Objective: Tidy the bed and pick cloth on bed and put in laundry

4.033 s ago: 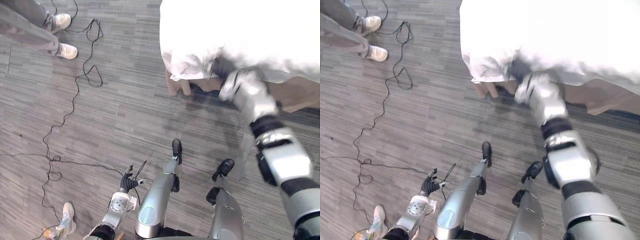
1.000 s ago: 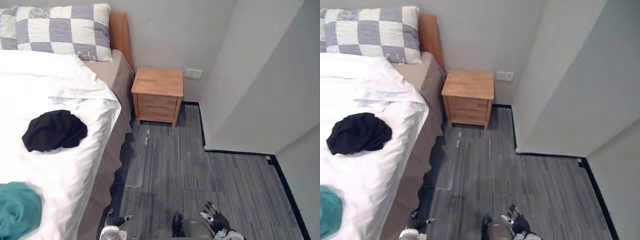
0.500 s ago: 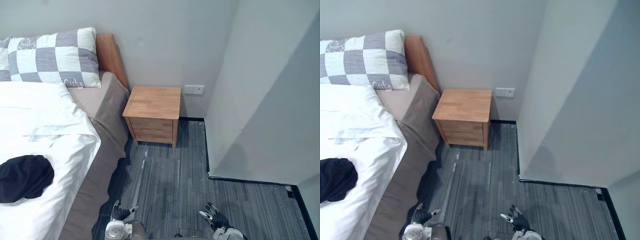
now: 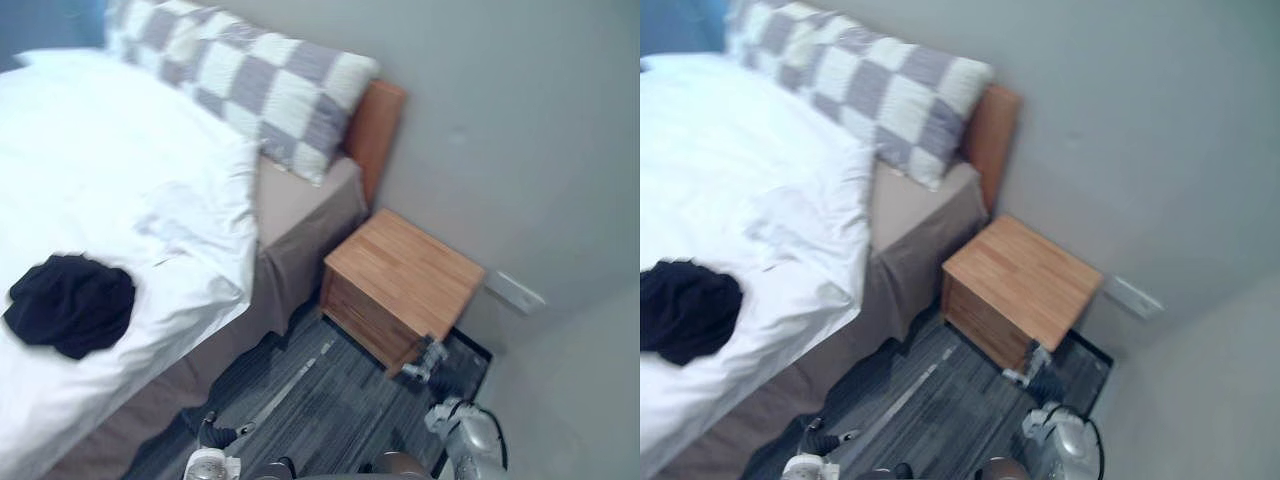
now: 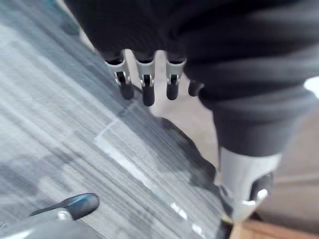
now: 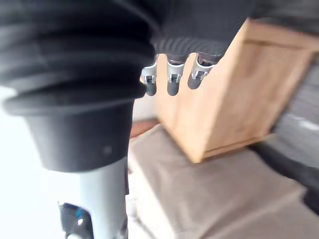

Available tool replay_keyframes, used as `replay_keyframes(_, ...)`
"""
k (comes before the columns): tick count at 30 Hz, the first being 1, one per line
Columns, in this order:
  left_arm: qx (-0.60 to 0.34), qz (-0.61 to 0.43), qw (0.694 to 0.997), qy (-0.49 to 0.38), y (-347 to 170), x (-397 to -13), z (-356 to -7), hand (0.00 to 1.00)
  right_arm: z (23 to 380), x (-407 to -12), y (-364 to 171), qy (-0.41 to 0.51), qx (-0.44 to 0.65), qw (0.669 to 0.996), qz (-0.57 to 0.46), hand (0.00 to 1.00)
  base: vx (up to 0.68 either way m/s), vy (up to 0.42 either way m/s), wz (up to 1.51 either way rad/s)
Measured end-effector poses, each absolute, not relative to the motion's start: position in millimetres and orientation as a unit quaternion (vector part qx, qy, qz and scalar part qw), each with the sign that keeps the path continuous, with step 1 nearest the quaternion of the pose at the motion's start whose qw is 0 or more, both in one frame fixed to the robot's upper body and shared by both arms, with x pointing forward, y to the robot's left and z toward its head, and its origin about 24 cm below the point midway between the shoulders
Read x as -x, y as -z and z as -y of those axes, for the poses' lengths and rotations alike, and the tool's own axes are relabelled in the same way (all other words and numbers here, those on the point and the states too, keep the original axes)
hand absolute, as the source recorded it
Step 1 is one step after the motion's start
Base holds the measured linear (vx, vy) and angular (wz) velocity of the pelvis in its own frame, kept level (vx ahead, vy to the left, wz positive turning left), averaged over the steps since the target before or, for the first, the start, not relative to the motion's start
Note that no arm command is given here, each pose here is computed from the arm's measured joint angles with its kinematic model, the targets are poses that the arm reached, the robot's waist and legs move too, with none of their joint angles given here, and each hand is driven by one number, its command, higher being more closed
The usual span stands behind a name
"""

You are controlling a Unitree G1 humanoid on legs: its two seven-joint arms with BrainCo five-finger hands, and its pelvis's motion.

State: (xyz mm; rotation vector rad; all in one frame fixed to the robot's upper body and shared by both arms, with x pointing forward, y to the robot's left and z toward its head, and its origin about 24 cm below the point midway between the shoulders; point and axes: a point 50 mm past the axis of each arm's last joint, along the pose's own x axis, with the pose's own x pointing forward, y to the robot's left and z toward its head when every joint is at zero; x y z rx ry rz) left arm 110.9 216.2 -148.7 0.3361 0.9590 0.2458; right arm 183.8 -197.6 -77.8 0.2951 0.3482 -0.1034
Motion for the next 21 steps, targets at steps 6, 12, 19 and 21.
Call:
replay_keyframes(6, -0.146, -0.553, 0.790, -0.220, 151.9, -29.3, -267.0, 0.00, 231.3, -227.4, -43.2, 0.071, -0.005, 0.994, 0.081, 0.00, 0.36, -0.469, 1.19)
replay_keyframes(12, -0.121, -0.553, 0.800, -0.200, 159.1, -39.5, -241.8, 0.00, 221.4, -304.3, -139.9, -0.021, 0.165, 0.969, 0.182, 0.00, 0.16, -0.305, 1.18)
replay_keyframes(19, -0.170, -0.538, 0.814, -0.136, 157.7, -53.2, -236.4, 0.00, 179.1, -337.8, -140.1, -0.081, 0.233, 0.963, 0.113, 0.00, 0.00, 0.012, 1.09)
replay_keyframes(21, -0.182, -0.540, 0.811, -0.130, 157.4, -52.3, -238.2, 0.00, 178.0, -343.2, -144.2, -0.072, 0.247, 0.960, 0.111, 0.00, -0.05, 0.153, 0.61)
